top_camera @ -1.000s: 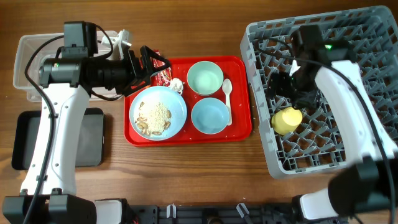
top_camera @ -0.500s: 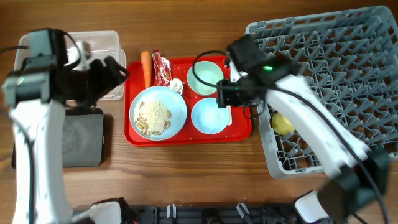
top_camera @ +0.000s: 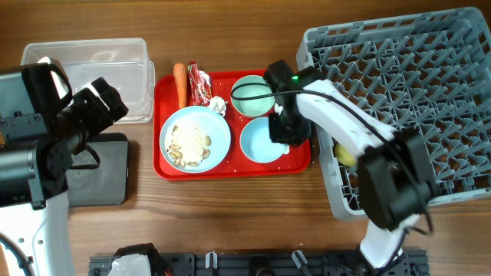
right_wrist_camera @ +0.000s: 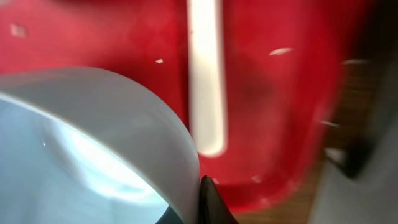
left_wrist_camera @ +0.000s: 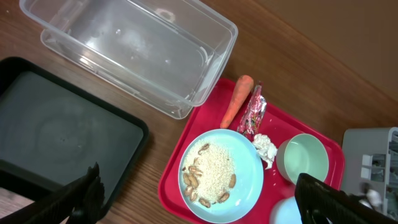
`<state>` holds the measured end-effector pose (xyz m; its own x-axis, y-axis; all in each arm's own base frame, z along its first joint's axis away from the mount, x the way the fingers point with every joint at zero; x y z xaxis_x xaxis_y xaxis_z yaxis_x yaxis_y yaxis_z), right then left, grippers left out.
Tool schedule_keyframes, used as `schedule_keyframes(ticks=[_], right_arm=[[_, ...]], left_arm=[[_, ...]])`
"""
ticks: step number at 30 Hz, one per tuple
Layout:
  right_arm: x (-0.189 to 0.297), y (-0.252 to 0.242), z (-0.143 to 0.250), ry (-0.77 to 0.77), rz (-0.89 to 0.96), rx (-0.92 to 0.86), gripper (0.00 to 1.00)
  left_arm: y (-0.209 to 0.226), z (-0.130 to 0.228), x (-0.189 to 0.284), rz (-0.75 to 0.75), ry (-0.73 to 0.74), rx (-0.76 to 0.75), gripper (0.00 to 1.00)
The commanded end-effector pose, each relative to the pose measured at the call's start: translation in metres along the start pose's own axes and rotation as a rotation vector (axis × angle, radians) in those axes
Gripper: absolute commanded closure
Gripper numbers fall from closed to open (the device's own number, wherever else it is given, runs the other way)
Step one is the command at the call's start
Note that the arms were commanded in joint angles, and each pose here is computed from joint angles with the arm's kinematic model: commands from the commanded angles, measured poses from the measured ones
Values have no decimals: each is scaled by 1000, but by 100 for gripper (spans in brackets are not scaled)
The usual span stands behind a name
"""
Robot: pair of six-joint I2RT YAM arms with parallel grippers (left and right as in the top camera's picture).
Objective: Sort waste into correct bins and load items into the dishwasher rack
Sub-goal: 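Grasp the light-blue bowl on the red tray with the right gripper, then place the light-blue bowl into the dish rack with the right gripper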
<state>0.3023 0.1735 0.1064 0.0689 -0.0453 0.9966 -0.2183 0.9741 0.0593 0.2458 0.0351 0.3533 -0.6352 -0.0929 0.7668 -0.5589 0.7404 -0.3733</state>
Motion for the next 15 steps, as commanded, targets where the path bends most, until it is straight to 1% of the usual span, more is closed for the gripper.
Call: schedule_keyframes(ticks=[1,3,5,6,8,10,11,15], right_arm=[[97,-26,-5,-338,167,-37,96],[149,-58,5,-541,382,-153,96],[196,-91,19,-715,642,-265,96],[216,-104,26,-780,779,-315,96],[240,-123,35,-841,992,-393,96],[248,-139,37,-843,1121,-453,96],[248,-147,37,-827,1158,-469,96],[225,-187,24,-689,1242,-508,96]], left_arm=[[0,-3,2,-8,-17,9,0],[0,-3,2,-8,-17,10,0],[0,-3,2,-8,-17,9,0],[0,-3,2,-8,-17,9,0],[0,-3,2,-8,-17,9,0],[0,-3,2,-9,-16,9,0],[0,-3,2,-9,-16,9,0],[0,-3,2,-8,-17,9,0]])
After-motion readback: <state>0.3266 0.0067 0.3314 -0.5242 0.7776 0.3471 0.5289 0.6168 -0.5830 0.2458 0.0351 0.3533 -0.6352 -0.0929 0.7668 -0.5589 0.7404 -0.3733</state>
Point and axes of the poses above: each gripper's point midway between its finger pads, its own x axis back along the fingers, its own y axis along the line the jaws close on, z = x × y, the point moved 5 cm from there along x, back along the fingers, and after that the axes turned 11 degrees about x, right-handed, at the moved point
